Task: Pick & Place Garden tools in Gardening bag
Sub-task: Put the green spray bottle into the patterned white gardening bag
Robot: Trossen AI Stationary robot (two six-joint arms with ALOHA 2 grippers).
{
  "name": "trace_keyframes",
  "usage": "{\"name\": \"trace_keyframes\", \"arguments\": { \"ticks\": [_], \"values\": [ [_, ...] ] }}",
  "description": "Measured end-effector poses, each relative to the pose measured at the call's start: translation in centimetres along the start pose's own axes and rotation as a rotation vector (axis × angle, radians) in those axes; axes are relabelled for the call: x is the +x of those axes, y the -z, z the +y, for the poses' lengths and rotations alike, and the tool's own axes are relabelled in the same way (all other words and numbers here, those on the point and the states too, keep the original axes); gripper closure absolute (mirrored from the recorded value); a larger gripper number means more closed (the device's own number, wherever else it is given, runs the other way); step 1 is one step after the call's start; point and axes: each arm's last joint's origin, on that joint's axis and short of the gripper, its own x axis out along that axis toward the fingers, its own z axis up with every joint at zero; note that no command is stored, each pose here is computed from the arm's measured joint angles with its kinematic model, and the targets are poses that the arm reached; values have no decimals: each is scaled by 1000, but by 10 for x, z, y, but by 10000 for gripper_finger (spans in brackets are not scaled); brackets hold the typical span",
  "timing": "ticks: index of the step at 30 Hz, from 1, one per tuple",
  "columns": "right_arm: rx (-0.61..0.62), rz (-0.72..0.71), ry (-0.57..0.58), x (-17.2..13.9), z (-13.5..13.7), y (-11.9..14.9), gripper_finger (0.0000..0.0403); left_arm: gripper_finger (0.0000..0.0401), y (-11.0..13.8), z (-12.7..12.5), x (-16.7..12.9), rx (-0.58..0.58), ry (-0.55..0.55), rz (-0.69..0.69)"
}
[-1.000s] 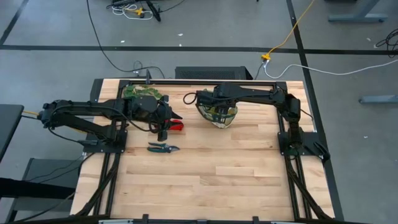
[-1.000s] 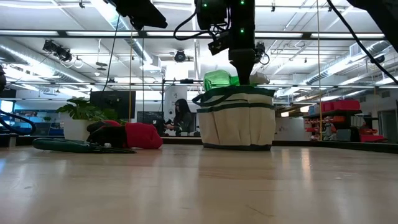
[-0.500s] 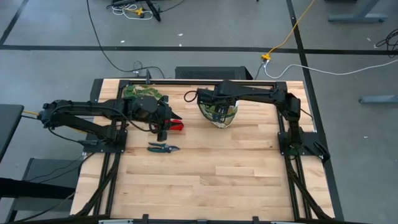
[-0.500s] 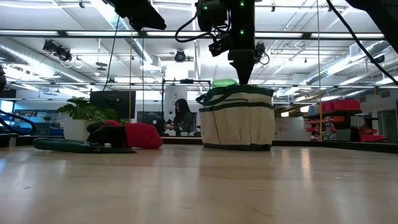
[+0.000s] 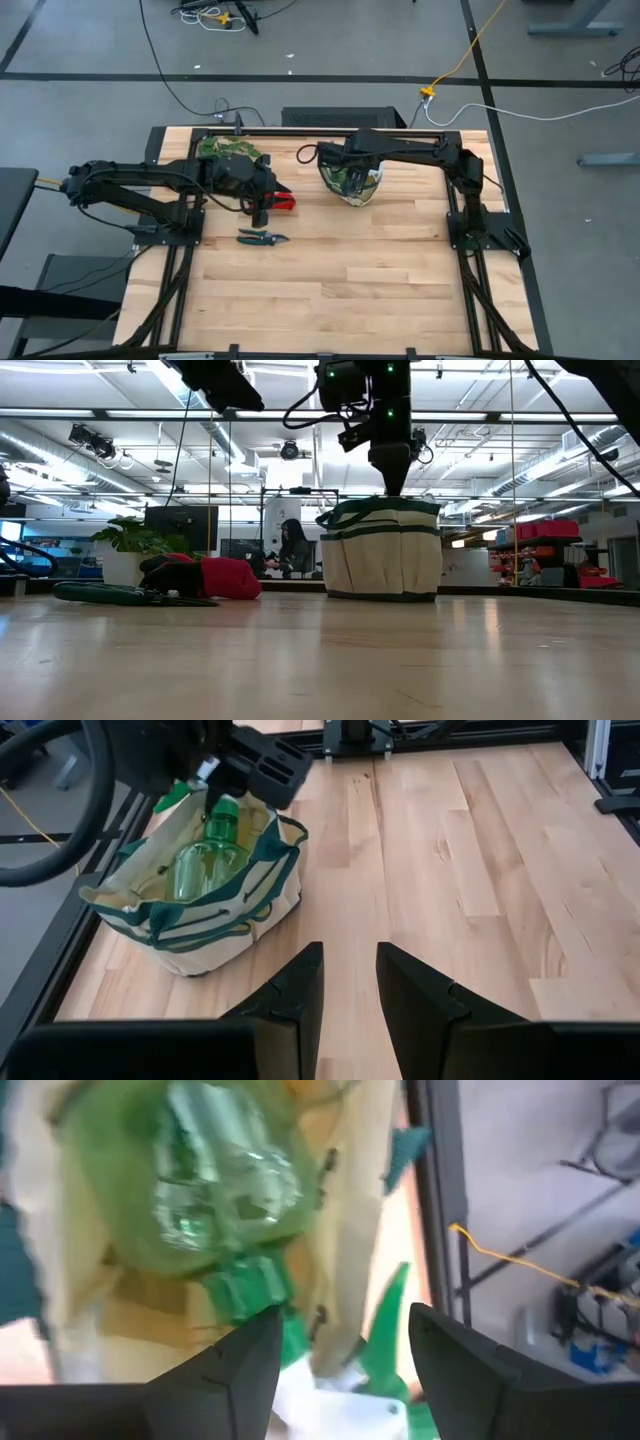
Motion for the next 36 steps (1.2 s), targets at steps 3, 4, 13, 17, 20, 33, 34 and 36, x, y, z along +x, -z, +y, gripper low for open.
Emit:
{"name": "trace_keyframes", "arguments": {
  "ticks": [3, 4, 13, 17, 20, 33, 34, 36],
  "values": [
    [33, 39, 29, 2, -5, 4, 188, 298, 1, 0, 0, -3, 1, 11],
    [47, 47, 34, 3, -7, 5, 187, 298, 1, 0, 0, -4, 1, 11],
    [80, 79, 64, 8, -20, 7, 179, 298, 1, 0, 0, -4, 1, 10],
    [88, 84, 74, 10, -28, 8, 179, 298, 1, 0, 0, -2, 1, 10],
    [110, 89, 91, 9, -37, 12, 179, 298, 1, 0, 0, -1, 1, 10],
    [264, 97, -74, 1, -66, 28, 179, 298, 2, 0, 0, 1, 2, 21],
    [267, 98, -71, 1, -67, 28, 179, 298, 2, 0, 0, 0, 2, 21],
    [275, 102, -76, 3, -70, 28, 179, 298, 2, 0, 0, -2, 2, 21]
  ]
}}
